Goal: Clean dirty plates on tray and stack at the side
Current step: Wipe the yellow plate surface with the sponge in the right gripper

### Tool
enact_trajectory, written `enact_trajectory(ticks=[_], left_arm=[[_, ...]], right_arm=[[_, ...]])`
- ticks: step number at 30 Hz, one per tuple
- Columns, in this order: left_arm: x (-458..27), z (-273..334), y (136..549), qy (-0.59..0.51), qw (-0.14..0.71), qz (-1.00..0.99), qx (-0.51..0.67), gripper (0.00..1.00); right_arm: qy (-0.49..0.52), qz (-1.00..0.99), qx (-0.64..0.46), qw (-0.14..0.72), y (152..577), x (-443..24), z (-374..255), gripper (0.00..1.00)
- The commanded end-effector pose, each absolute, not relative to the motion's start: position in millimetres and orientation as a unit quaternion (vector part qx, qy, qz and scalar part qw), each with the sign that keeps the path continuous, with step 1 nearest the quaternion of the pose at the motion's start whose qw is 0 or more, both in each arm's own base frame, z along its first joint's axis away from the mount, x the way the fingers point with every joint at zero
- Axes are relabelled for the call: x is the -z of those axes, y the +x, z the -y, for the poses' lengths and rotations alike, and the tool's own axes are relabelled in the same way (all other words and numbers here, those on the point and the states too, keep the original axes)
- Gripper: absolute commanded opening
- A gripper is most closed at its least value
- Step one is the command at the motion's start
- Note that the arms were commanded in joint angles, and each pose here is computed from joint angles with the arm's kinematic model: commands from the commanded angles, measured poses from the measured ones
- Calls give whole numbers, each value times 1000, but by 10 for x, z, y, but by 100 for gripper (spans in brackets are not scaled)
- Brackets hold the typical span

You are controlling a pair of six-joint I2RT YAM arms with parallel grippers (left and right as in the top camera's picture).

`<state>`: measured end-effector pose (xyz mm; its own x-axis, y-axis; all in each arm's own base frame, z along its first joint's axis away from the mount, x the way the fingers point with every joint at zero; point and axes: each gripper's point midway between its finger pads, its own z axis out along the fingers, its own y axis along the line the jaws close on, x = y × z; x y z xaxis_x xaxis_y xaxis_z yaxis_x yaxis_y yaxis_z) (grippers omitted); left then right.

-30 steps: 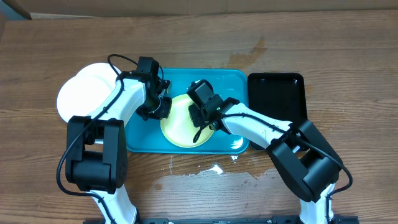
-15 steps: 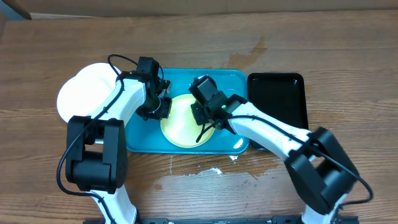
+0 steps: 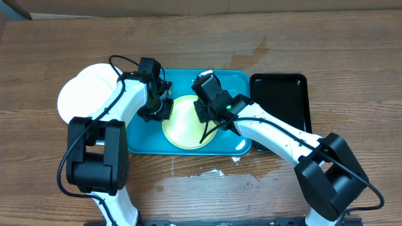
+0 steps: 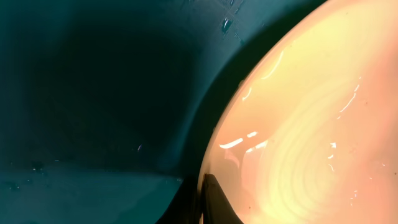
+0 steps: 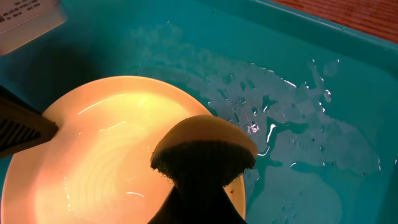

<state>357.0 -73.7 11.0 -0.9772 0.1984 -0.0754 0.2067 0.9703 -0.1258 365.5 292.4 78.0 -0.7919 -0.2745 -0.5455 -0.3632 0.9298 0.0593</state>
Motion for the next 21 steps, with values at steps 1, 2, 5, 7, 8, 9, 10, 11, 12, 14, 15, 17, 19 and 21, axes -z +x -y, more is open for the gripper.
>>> enact_trajectory(ticks=[1,2,5,7,8,9,10,11,12,14,15,17,19,21], left_arm=[[-56,706,3539,98,21,-993,62,4],[-56,706,3539,98,21,-993,62,4],[-56,706,3544,98,22,-993,62,4],[-56,707,3547,98,23,-993,62,4],[-56,706,3546,98,23,-993,62,4],[-56,706,3544,98,22,-993,62,4],[-56,705,3543,98,22,-993,62,4],[-56,706,3544,98,22,-993,62,4],[-56,704,3545,98,22,-993,62,4],[-57,706,3551,98,24,-993,62,4],[-57,706,3551,98,24,-993,62,4],[-57,706,3550,98,23,-993,62,4],[-57,706,3550,98,23,-993,62,4],[-57,706,3551,98,24,-993,62,4]], right_arm=[[-158,-939,-85,294,3705,-964,-2947,4],[-149,-942,-86,290,3693,-942,-2937,4],[-155,-939,-87,294,3696,-875,-2943,4],[-172,-935,-87,298,3695,-812,-2956,4],[-183,-934,-87,295,3674,-768,-2962,4],[-193,-933,-89,291,3650,-721,-2967,4],[-196,-933,-89,287,3629,-671,-2958,4],[-197,-934,-87,286,3618,-634,-2948,4],[-200,-933,-86,286,3606,-595,-2937,4],[-212,-930,-84,289,3594,-507,-2927,4],[-223,-925,-83,295,3597,-463,-2931,4],[-244,-916,-85,307,3604,-397,-2953,4],[-263,-910,-96,306,3572,-320,-2997,4],[-292,-904,-121,289,3475,-235,-3086,4]])
